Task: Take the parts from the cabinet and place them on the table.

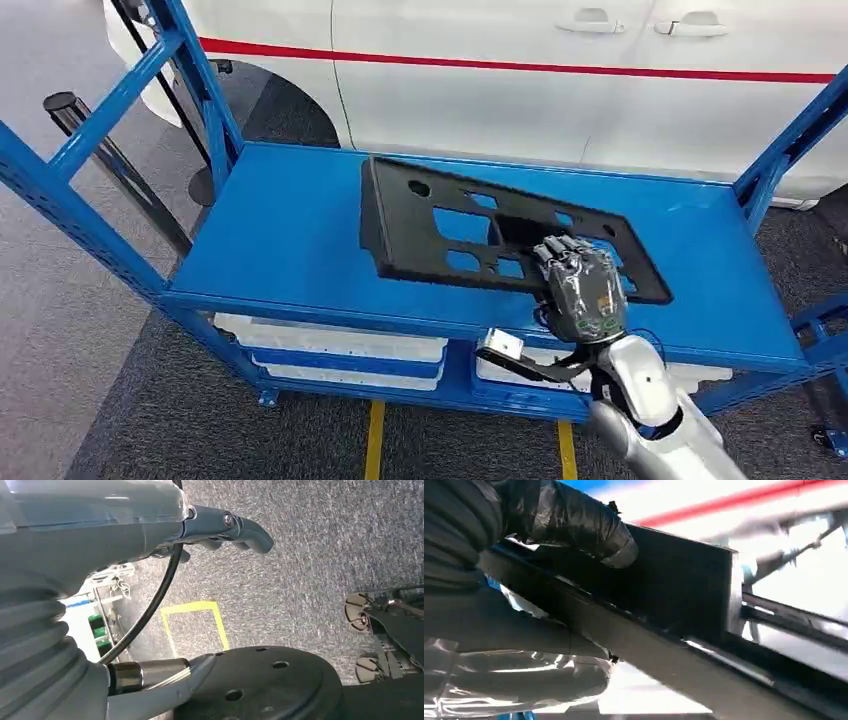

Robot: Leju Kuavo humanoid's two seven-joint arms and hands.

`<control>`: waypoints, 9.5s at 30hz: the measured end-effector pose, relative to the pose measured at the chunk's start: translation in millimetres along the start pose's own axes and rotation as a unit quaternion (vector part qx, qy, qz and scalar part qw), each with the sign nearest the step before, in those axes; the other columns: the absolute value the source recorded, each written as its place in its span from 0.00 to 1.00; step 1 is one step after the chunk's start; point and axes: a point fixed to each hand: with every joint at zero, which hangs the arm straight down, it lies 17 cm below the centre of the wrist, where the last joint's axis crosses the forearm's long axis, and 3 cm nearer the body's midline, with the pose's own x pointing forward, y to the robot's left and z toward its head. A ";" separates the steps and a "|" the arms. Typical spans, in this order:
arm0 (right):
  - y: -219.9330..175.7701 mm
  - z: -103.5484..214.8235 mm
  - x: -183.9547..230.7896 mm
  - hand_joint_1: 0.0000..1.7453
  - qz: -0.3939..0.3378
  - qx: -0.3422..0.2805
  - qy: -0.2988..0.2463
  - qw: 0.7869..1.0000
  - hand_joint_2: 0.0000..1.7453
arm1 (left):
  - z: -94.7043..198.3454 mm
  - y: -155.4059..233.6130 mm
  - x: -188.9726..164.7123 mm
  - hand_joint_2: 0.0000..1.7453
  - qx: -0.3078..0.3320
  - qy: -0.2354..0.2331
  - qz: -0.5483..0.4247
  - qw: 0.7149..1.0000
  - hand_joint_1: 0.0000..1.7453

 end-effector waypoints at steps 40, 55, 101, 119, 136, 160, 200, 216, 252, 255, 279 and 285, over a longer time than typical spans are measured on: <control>-48.2 -33.5 41.9 1.00 0.070 -0.054 -0.073 0.993 1.00 | -0.1 32.3 -15.8 1.00 0.003 0.023 -0.049 0.999 0.00; -54.0 70.2 20.2 1.00 0.072 -0.036 -0.030 0.996 1.00 | -3.6 24.2 -33.9 1.00 0.028 0.043 -0.106 0.993 0.00; -45.0 39.0 1.7 1.00 0.039 -0.004 -0.027 0.999 1.00 | -0.2 17.8 -22.4 1.00 0.016 0.043 -0.116 0.992 0.00; -49.1 45.1 -16.1 1.00 0.041 0.005 -0.008 0.999 1.00 | -1.3 26.0 -34.4 1.00 0.019 0.054 -0.142 0.988 0.00; -39.8 55.0 -12.7 1.00 0.039 0.019 0.008 0.999 1.00 | -1.7 34.7 -33.9 1.00 0.016 0.043 -0.162 0.986 0.00; -37.7 29.6 7.2 1.00 0.032 0.009 0.003 0.999 1.00 | -0.7 35.9 -34.9 1.00 0.001 0.046 -0.125 0.991 0.00; -74.5 148.2 5.9 1.00 0.057 0.030 0.077 0.995 1.00 | -4.3 30.3 -45.7 1.00 0.030 0.044 -0.248 0.967 0.00; -66.2 153.0 -18.8 1.00 0.062 0.044 0.069 0.995 1.00 | -4.2 29.2 -44.7 1.00 0.026 0.049 -0.177 0.983 0.00; -105.6 184.2 -52.9 1.00 0.155 0.049 0.116 0.980 1.00 | -3.8 27.4 -40.2 1.00 0.027 0.042 -0.202 0.978 0.00; -131.5 183.0 -77.1 1.00 0.179 0.032 0.128 0.975 1.00 | -4.2 26.5 -42.3 1.00 0.025 0.042 -0.205 0.977 0.00; -197.4 238.9 -171.1 1.00 0.211 0.106 0.243 0.941 1.00 | -4.8 22.1 -42.1 1.00 0.025 0.034 -0.227 0.973 0.00; -183.6 253.0 -191.0 1.00 0.206 0.139 0.269 0.930 1.00 | -4.7 20.2 -41.6 1.00 0.023 0.032 -0.231 0.972 0.00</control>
